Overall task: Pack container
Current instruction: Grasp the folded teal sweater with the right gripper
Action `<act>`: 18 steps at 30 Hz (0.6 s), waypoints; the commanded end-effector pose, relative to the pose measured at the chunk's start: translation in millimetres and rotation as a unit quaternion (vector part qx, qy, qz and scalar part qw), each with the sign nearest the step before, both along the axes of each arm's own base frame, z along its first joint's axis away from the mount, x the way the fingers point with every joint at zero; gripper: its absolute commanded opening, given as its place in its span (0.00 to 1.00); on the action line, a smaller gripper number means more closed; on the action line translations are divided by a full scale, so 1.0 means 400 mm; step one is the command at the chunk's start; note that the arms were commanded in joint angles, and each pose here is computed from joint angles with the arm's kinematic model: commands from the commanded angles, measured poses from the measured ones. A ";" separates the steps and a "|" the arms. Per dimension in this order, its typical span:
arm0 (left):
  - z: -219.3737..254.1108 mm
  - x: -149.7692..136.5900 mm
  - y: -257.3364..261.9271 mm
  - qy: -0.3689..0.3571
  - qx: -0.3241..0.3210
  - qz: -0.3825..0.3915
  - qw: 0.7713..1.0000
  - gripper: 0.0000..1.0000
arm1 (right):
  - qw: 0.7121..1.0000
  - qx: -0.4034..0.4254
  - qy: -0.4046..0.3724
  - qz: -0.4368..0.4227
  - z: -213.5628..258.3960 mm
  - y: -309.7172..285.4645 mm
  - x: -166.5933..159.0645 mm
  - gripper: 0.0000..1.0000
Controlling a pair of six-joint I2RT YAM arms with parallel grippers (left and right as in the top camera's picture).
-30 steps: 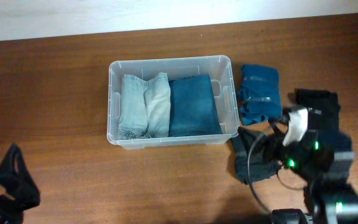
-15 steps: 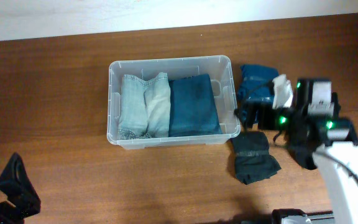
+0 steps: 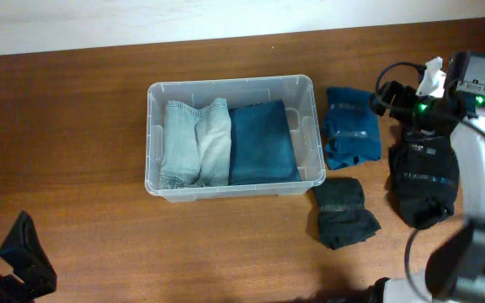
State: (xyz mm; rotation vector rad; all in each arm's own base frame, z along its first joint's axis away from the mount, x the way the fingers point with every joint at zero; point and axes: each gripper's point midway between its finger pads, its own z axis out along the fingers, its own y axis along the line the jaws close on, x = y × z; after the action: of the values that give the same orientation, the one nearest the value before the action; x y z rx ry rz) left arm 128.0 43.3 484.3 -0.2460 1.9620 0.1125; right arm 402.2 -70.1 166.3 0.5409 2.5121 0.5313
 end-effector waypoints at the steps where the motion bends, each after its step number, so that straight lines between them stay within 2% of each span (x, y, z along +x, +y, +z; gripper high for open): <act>1: 0.001 0.000 0.003 -0.002 -0.003 0.006 1.000 1.00 | 0.998 0.052 -0.009 0.043 -0.046 0.012 0.032 0.98; 9: 0.001 0.000 0.003 -0.002 -0.003 0.006 1.000 1.00 | 0.997 0.060 0.015 0.037 -0.201 -0.022 0.092 0.98; 18: 0.001 0.001 0.003 -0.001 -0.003 0.006 1.000 1.00 | 0.995 0.059 0.061 0.055 -0.302 -0.021 0.068 0.98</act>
State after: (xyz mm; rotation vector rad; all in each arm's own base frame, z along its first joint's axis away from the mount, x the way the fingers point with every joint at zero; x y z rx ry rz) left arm 128.0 43.2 484.4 -0.2461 1.9616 0.1124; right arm 428.2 -76.6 49.7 0.5538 2.6379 0.7203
